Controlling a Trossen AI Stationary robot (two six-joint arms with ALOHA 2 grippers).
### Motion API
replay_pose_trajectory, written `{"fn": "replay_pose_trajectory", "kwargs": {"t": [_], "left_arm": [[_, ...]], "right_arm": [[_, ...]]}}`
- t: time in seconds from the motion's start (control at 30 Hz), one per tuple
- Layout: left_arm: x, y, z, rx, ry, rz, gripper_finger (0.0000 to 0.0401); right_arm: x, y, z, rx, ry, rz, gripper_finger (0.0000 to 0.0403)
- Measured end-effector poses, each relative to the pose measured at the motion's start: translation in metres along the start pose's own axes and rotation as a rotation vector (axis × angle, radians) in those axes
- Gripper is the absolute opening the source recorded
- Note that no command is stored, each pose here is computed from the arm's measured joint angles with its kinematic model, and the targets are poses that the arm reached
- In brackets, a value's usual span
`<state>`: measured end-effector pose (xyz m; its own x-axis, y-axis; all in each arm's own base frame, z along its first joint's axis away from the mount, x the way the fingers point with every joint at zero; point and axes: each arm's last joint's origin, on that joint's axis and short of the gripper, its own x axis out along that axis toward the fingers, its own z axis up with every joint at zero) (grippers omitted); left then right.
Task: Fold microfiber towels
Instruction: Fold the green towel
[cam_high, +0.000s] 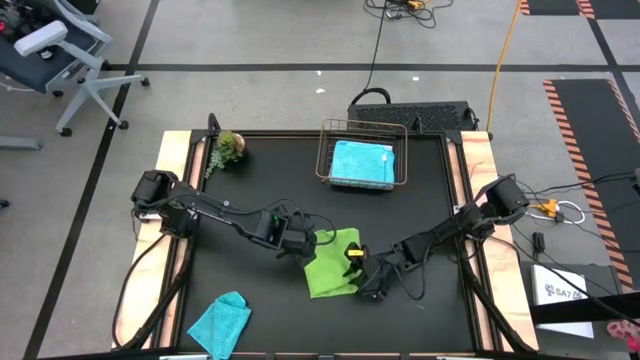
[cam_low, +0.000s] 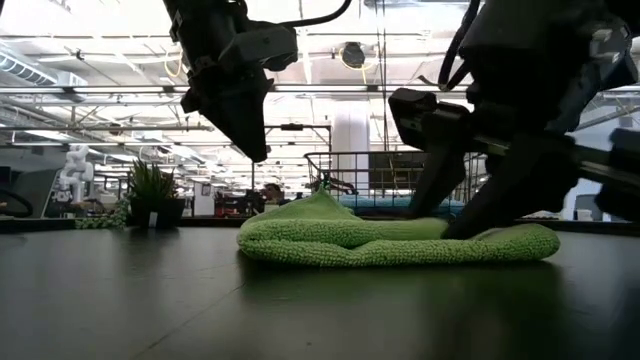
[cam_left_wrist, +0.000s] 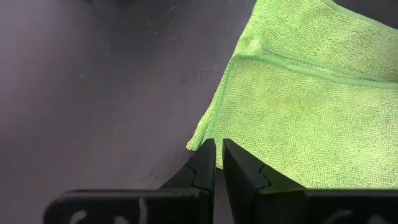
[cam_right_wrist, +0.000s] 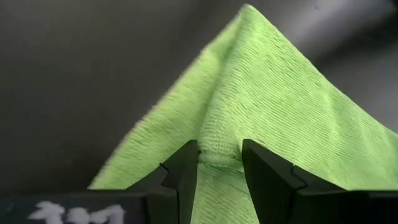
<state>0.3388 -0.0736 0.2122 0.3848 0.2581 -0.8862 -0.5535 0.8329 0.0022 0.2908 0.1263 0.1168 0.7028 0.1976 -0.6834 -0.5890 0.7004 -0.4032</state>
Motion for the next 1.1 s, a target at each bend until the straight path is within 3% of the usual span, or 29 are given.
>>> {"fn": "replay_pose_trajectory", "kwargs": {"t": [0.17,0.43,0.77,0.9,1.1], "left_arm": [[0.000,0.000,0.000,0.000,-0.001,0.000,0.0033],[0.000,0.000,0.000,-0.002,-0.001,0.000,0.0033],[0.000,0.000,0.000,-0.002,-0.001,0.000,0.0033],[0.000,0.000,0.000,-0.002,-0.001,0.000,0.0033],[0.000,0.000,0.000,0.002,-0.004,0.000,0.0033]], "right_arm": [[0.001,-0.006,-0.003,0.013,0.019,-0.032,0.0095],[-0.006,-0.008,0.000,0.040,0.033,-0.025,0.0007],[-0.052,-0.023,0.018,0.131,0.065,-0.017,0.0002],[-0.066,-0.016,0.015,0.170,0.138,0.026,0.0001],[-0.074,0.005,0.007,0.126,0.285,0.129,0.0001]]}}
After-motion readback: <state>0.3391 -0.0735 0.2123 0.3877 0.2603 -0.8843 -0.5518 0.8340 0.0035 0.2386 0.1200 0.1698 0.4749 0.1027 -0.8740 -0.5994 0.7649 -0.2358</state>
